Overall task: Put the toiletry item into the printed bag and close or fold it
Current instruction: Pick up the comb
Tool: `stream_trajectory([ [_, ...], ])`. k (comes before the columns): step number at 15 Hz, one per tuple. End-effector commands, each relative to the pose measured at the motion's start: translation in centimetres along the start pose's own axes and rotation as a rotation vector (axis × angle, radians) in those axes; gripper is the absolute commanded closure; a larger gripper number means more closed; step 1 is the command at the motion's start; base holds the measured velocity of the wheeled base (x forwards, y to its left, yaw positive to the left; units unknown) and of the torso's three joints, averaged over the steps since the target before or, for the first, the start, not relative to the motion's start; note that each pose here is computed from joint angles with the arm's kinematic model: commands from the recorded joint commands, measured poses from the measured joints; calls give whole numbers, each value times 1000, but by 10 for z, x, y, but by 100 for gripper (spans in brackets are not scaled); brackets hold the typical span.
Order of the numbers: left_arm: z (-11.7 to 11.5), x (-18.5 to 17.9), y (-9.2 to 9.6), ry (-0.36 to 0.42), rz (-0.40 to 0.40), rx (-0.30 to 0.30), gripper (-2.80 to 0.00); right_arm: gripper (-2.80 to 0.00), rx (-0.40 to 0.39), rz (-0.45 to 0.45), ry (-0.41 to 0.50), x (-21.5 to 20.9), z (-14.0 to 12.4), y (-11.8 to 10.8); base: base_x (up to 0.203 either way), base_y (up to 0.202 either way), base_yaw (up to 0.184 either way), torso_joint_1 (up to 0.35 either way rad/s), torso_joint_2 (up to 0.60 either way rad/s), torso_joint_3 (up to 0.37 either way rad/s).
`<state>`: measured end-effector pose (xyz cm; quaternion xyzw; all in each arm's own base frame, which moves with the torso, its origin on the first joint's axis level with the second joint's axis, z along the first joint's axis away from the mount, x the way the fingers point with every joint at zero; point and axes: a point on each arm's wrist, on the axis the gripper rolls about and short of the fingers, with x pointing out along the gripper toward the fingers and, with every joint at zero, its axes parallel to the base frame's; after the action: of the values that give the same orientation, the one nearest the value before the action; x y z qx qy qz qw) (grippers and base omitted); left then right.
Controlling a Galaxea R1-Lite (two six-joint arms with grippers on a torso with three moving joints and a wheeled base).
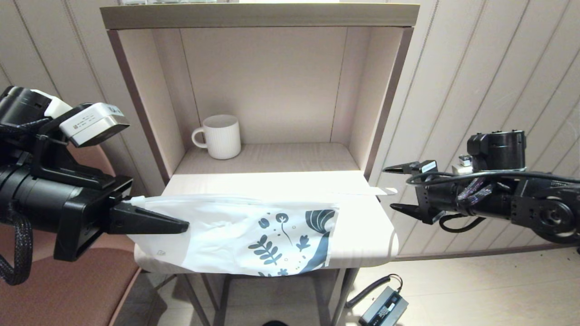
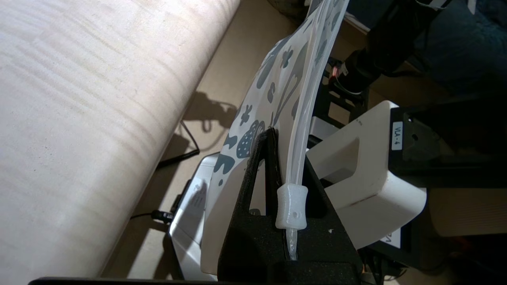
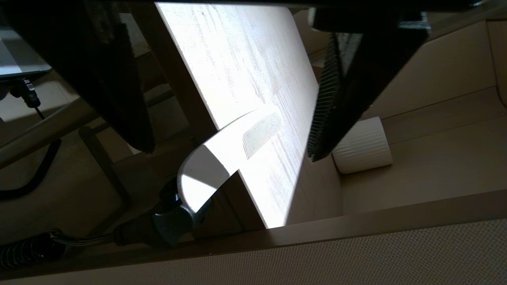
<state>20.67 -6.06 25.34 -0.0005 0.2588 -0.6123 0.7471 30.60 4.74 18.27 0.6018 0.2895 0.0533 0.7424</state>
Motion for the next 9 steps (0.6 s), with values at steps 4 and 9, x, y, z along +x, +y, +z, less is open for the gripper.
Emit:
stream_trajectory([
  [4,-1,2,3,-9,-12,5,0,0,11,-11,8,9,2,-3,0,0,0,0,0,0],
  [9,-2,2,3,-12,-14,9,0,0,13,-17,11,13,3,-4,0,0,0,0,0,0],
])
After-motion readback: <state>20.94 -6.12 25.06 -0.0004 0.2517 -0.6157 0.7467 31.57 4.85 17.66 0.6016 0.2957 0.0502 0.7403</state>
